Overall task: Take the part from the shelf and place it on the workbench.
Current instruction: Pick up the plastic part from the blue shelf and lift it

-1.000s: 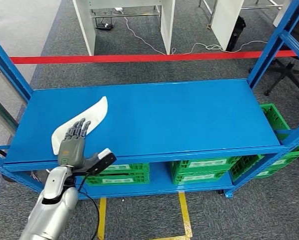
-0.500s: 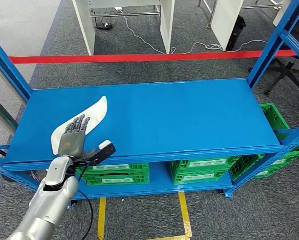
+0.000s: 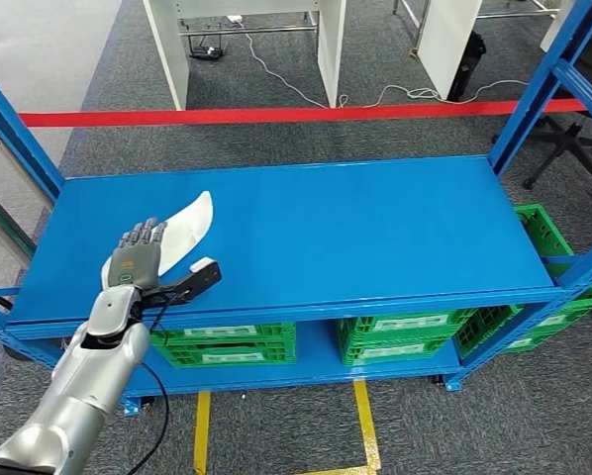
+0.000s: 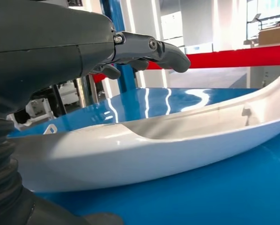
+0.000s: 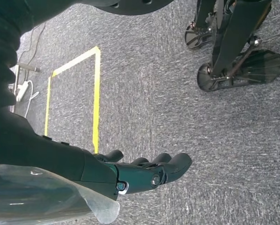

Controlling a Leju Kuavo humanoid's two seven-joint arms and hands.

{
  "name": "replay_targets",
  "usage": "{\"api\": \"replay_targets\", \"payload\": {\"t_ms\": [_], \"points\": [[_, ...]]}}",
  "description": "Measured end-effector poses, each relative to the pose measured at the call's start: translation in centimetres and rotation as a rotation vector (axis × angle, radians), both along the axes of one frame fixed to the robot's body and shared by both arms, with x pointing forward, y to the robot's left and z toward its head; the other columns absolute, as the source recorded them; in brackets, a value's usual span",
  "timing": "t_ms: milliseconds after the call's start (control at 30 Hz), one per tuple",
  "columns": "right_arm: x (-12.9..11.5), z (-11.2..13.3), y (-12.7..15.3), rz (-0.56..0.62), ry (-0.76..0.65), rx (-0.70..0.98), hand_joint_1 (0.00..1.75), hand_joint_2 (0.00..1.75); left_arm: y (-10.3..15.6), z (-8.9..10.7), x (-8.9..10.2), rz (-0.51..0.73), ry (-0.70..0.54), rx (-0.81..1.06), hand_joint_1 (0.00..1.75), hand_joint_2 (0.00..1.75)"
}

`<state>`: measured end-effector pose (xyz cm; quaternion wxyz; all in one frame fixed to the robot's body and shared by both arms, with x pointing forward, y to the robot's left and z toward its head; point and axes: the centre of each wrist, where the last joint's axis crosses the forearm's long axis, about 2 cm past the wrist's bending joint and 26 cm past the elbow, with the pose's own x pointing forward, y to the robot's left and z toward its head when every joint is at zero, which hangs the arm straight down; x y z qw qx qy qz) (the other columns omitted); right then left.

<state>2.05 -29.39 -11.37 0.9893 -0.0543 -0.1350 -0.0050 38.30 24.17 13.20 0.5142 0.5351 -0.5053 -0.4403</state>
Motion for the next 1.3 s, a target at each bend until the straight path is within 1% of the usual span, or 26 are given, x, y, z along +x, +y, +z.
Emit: {"api": "replay_targets", "payload": {"t_ms": [367, 433, 467, 567, 600, 700, 800, 1100, 1300], "points": [[0.0, 0.0, 0.0, 0.0, 0.0, 0.0, 0.0, 1.75, 0.3, 0.0, 0.2, 0.005, 0.009, 0.009, 0.0, 1.75], [0.0, 0.0, 0.0, 0.0, 0.0, 0.0, 0.0, 1.75, 0.3, -0.1, 0.3, 0.007, 0.011, 0.01, 0.03, 1.75], [0.0, 0.0, 0.0, 0.0, 0.0, 0.0, 0.0, 1.75, 0.3, -0.1, 0.3, 0.009, 0.013, 0.01, 0.13, 1.75], [0.0, 0.0, 0.0, 0.002, 0.0, 0.001, 0.0, 1.75, 0.5, -0.1, 0.3, 0.023, 0.025, 0.016, 1.26, 1.75], [0.0, 0.0, 0.0, 0.003, 0.0, 0.001, 0.0, 1.75, 0.6, -0.1, 0.3, 0.029, 0.029, 0.019, 1.58, 1.75], [0.0, 0.0, 0.0, 0.003, 0.0, 0.003, 0.0, 1.75, 1.0, -0.4, 0.3, 0.044, 0.045, 0.027, 1.68, 1.75], [0.0, 0.0, 0.0, 0.004, 0.0, 0.003, 0.0, 1.75, 1.4, -0.8, 0.2, 0.054, 0.059, 0.031, 1.75, 1.75], [0.0, 0.0, 0.0, 0.005, 0.0, 0.006, 0.0, 1.75, 2.4, -1.4, 0.4, 0.081, 0.092, 0.037, 1.75, 1.75], [0.0, 0.0, 0.0, 0.011, -0.002, 0.007, 0.0, 1.75, 3.0, -1.5, 0.7, 0.057, 0.107, 0.018, 1.75, 1.75]]}}
